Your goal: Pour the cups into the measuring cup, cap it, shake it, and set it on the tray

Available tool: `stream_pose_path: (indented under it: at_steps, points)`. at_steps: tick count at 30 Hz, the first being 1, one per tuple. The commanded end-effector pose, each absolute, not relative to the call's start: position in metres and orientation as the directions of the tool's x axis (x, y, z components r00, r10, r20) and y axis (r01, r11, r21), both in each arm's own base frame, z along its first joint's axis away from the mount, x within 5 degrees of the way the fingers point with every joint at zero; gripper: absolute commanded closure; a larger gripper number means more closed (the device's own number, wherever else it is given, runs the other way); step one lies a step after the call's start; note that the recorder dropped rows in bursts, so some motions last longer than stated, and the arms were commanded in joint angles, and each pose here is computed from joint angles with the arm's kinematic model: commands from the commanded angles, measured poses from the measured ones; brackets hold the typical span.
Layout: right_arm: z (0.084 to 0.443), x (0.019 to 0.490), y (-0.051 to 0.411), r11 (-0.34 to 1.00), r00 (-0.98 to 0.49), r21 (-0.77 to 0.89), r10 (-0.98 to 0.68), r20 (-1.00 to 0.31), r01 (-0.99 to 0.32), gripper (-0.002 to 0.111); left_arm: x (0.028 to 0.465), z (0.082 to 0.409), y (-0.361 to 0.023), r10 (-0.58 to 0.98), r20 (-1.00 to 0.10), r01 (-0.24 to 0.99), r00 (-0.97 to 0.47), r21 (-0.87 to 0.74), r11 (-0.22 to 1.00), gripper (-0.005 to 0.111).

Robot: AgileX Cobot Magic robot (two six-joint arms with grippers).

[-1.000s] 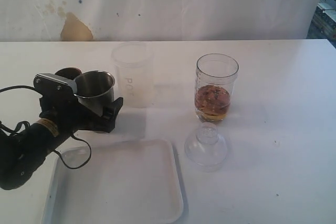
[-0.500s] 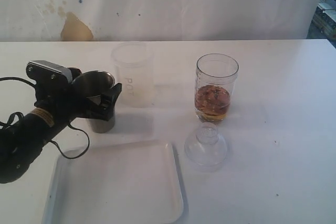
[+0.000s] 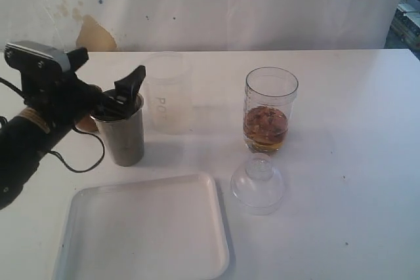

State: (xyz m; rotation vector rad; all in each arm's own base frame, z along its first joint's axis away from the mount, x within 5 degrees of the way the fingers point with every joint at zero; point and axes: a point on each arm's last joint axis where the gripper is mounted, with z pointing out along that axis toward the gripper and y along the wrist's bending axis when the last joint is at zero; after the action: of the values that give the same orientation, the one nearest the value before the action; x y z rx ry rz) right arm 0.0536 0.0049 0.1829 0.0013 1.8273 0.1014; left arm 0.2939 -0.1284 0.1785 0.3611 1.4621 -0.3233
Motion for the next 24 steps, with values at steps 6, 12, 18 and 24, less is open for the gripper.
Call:
stream_pose_path:
  at_steps: [6, 12, 18, 24]
  points:
    - [0.183, 0.054, 0.005, 0.997, -0.248, 0.06, 0.045, -0.968, -0.051, 0.106, 0.269, 0.253, -0.117, -0.009, -0.991, 0.41, 0.134, 0.047, 0.911, 0.013]
    - [0.183, 0.054, 0.005, 0.997, -0.248, 0.06, 0.045, -0.968, -0.051, 0.106, 0.239, 0.289, -0.103, 0.031, -0.998, 0.406, 0.057, 0.052, 0.913, 0.043]
    - [0.183, 0.054, 0.005, 0.997, -0.248, 0.06, 0.045, -0.968, -0.051, 0.106, 0.2, 0.319, -0.086, 0.058, -0.998, 0.4, 0.007, 0.056, 0.915, 0.087]
    - [0.183, 0.054, 0.005, 0.997, -0.248, 0.06, 0.045, -0.968, -0.051, 0.106, 0.158, 0.336, -0.067, 0.089, -0.994, 0.395, -0.057, 0.059, 0.917, 0.107]
